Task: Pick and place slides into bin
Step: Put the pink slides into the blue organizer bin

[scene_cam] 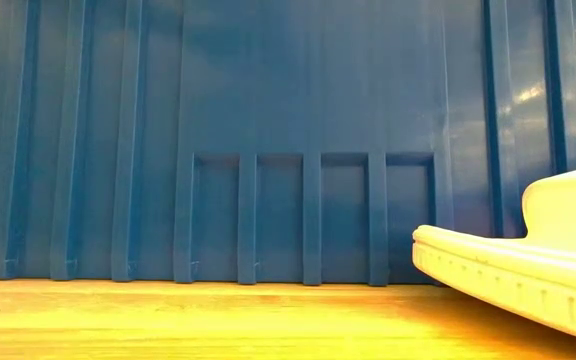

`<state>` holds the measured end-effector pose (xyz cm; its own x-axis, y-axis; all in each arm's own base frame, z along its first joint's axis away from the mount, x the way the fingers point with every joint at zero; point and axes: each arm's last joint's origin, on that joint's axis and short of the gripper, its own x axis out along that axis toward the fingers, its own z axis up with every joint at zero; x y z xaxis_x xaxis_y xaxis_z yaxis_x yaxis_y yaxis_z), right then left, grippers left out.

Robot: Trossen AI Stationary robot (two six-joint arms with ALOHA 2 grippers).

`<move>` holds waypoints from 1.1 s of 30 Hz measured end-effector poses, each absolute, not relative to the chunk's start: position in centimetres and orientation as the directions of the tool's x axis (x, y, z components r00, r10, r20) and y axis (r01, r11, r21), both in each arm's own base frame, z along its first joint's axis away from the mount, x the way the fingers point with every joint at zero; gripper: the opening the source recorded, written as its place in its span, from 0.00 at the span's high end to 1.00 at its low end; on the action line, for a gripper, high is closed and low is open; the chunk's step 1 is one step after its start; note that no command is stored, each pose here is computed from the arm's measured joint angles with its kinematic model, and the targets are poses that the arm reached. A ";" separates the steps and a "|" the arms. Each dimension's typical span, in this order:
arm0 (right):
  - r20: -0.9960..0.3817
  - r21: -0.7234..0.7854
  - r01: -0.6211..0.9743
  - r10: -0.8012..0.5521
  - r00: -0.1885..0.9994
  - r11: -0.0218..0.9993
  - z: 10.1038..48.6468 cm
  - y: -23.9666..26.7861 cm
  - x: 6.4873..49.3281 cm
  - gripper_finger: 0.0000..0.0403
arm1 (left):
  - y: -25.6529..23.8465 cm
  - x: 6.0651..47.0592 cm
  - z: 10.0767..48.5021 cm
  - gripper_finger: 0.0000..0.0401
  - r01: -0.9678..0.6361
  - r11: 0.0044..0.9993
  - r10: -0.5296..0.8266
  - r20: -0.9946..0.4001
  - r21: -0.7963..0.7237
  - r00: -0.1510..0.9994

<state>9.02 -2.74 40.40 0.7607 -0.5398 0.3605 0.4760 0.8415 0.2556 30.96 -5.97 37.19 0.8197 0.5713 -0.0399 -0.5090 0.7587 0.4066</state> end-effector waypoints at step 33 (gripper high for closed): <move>0.065 0.678 -0.158 0.156 0.986 0.718 43.7 0.2 4.5 0.76 | -4.2 27.3 45.1 0.93 -0.695 0.711 0.698 0.235 -0.109 0.677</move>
<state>4.47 0.17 43.65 0.9857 0.1559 0.0647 -0.1581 0.7183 0.6776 27.29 -4.22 45.06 0.6769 0.6977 0.2347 -0.6950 0.7108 -0.1086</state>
